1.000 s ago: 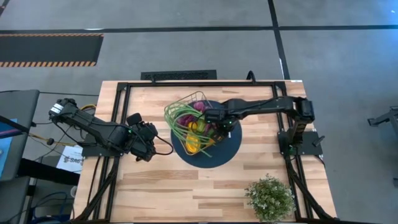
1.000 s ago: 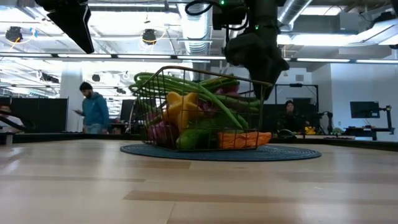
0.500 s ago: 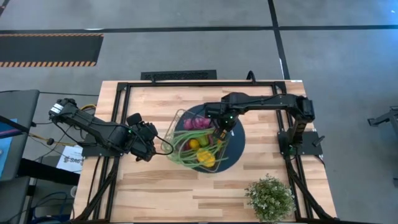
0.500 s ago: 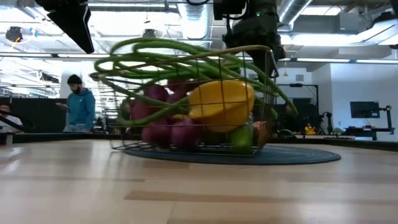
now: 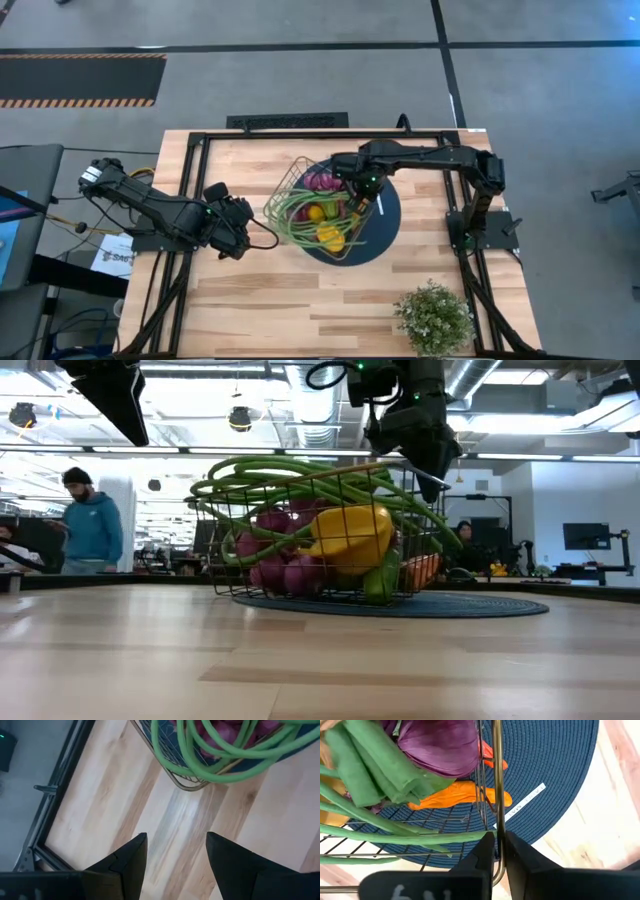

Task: Build produce basket
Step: Move the basket to the center

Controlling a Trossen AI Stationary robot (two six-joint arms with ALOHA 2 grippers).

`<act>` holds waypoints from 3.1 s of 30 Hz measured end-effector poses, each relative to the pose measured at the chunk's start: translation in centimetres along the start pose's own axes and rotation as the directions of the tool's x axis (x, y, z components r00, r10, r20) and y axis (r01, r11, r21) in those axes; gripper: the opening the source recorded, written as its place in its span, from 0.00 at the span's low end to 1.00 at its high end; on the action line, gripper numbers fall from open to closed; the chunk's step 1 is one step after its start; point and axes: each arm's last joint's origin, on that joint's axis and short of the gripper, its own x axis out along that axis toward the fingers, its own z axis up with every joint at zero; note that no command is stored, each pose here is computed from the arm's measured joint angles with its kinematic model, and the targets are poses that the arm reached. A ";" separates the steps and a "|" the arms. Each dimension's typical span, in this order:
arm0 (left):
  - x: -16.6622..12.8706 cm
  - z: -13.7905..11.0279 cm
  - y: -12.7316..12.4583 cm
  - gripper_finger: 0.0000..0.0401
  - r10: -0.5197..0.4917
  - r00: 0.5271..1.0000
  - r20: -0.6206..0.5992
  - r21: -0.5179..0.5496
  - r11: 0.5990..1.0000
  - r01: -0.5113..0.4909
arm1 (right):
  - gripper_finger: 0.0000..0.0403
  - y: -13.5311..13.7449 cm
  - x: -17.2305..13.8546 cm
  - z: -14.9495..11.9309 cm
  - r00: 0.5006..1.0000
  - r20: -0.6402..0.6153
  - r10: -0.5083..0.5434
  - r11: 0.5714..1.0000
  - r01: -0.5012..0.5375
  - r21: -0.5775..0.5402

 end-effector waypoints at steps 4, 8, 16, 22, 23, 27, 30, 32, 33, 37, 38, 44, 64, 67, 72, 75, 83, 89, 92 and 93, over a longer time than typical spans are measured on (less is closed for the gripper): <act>0.0 0.0 0.0 0.47 -0.007 1.000 -0.007 0.000 1.000 0.007 | 0.13 0.0 0.0 0.0 1.000 0.004 -0.009 0.999 0.009 -0.031; 0.0 0.0 0.0 0.47 -0.006 1.000 -0.006 0.000 1.000 0.006 | 0.15 0.0 0.0 0.0 0.999 0.020 -0.042 0.998 0.043 -0.038; 0.0 0.0 0.0 0.47 0.002 1.000 0.002 -0.003 1.000 -0.002 | 0.20 0.0 0.0 0.0 0.997 0.033 -0.072 0.995 0.074 -0.068; 0.6 1.0 1.5 0.47 0.158 0.983 0.091 -0.135 0.980 -0.145 | 0.25 0.5 -0.3 -0.7 0.996 0.018 -0.084 0.993 0.085 -0.078; 0.9 1.3 2.1 0.47 0.177 0.980 0.087 -0.170 0.972 -0.161 | 0.26 0.7 -0.5 -1.0 0.996 0.020 -0.088 0.993 0.089 -0.072; 2.2 2.8 4.7 0.47 0.176 0.984 0.033 -0.285 0.945 -0.160 | 0.28 1.2 -2.0 -2.3 0.993 0.033 -0.117 0.993 0.118 -0.025; 3.4 4.4 6.7 0.47 0.090 0.995 0.037 -0.341 0.937 -0.072 | 0.29 1.7 -3.8 -3.4 0.988 0.065 -0.141 0.989 0.138 0.046; 4.3 5.8 8.0 0.46 -0.003 0.997 0.080 -0.352 0.935 0.031 | 0.30 2.5 -4.8 -4.1 0.985 0.102 -0.136 0.988 0.128 0.088; 4.7 6.4 8.7 0.46 -0.053 0.993 0.110 -0.341 0.936 0.087 | 0.31 2.8 -5.1 -4.6 0.985 0.119 -0.129 0.987 0.116 0.108; 6.4 8.3 11.4 0.42 -0.199 0.955 0.219 -0.295 0.920 0.259 | 0.34 4.4 -5.8 -6.2 0.981 0.153 -0.121 0.976 0.089 0.200; 6.8 8.4 12.1 0.41 -0.225 0.949 0.222 -0.296 0.912 0.285 | 0.35 4.8 -5.8 -6.5 0.980 0.161 -0.121 0.971 0.083 0.224; 9.2 7.8 15.3 0.39 -0.331 0.930 0.157 -0.404 0.838 0.366 | 0.40 6.7 -6.1 -8.3 0.965 0.221 -0.144 0.910 0.041 0.412; 13.6 9.6 15.6 0.39 -0.494 0.868 0.053 -0.207 0.845 0.494 | 0.50 8.3 -5.9 -8.7 0.928 0.328 -0.174 0.613 -0.159 0.774; 13.5 9.5 16.0 0.39 -0.489 0.872 0.033 -0.162 0.858 0.487 | 0.50 9.6 -4.9 -8.0 0.917 0.358 -0.176 0.568 -0.203 0.798; 13.3 9.0 16.7 0.39 -0.491 0.871 -0.013 -0.129 0.865 0.485 | 0.51 11.6 -2.7 -6.5 0.913 0.373 -0.164 0.534 -0.235 0.812; 13.3 8.7 16.8 0.39 -0.494 0.869 -0.034 -0.114 0.865 0.488 | 0.51 12.0 -1.7 -6.0 0.932 0.329 -0.151 0.528 -0.206 0.824; 13.3 8.8 16.7 0.39 -0.498 0.867 -0.022 -0.091 0.865 0.494 | 0.49 11.6 -2.1 -6.6 0.973 0.213 -0.083 0.504 -0.144 0.852; 13.4 9.3 16.9 0.39 -0.486 0.874 0.022 -0.078 0.870 0.486 | 0.50 11.4 -2.1 -7.7 0.987 0.120 -0.103 0.428 -0.065 0.901; 13.4 9.5 16.9 0.39 -0.480 0.876 0.045 -0.082 0.872 0.482 | 0.51 11.4 -2.1 -7.9 0.982 0.138 -0.132 0.394 -0.076 0.916; 13.4 9.6 17.0 0.39 -0.477 0.877 0.054 -0.085 0.873 0.480 | 0.51 11.4 -2.1 -7.9 0.980 0.139 -0.139 0.386 -0.076 0.919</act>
